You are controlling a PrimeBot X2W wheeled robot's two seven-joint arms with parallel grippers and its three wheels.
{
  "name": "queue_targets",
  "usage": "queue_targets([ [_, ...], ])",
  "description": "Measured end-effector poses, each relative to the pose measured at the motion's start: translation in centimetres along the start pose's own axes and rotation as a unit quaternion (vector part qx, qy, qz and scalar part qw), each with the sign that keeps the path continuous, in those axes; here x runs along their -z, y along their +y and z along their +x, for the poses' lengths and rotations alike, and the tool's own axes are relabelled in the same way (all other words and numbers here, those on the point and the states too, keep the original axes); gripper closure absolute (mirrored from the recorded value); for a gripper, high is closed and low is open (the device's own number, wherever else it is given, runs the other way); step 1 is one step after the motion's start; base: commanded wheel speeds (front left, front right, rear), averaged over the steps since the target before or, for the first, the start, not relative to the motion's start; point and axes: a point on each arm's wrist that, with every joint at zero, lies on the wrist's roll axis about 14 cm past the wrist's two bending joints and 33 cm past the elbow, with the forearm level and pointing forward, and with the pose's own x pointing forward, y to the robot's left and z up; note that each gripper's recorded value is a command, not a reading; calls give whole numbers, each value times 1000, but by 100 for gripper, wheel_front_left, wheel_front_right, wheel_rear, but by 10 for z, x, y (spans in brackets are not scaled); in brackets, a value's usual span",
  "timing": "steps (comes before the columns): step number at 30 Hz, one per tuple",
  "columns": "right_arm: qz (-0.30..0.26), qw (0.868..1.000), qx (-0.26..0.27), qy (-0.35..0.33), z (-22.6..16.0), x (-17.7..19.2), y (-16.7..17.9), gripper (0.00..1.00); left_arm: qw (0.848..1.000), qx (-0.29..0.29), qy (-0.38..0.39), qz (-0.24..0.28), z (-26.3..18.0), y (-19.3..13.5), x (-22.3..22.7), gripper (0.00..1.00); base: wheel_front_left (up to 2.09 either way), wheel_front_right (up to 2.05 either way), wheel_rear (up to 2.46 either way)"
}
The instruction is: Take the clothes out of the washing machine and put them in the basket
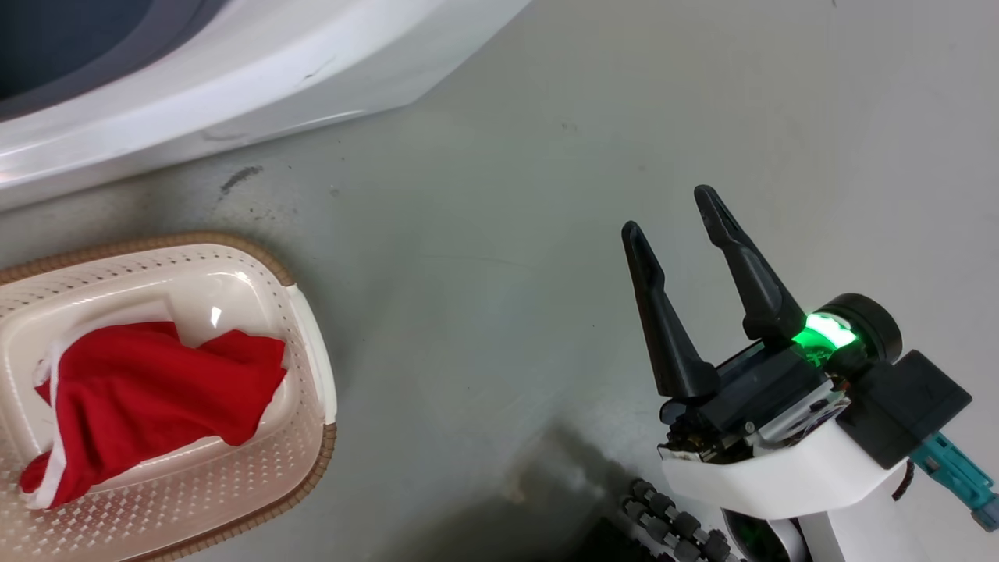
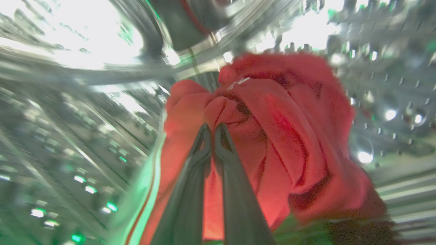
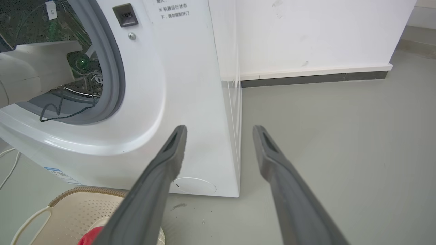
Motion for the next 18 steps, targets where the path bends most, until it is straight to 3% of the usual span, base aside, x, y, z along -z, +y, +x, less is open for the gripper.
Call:
queue_targets([
  [9,-15,999,-7,-38,-2,-29,2,0,989,-3,-149,17,-48,-13,-49,100,0,0,0],
  [18,-25,997,-16,-74,-22,-60,12,0,978,-4,-210,-7,-122,-30,-65,100,0,0,0],
])
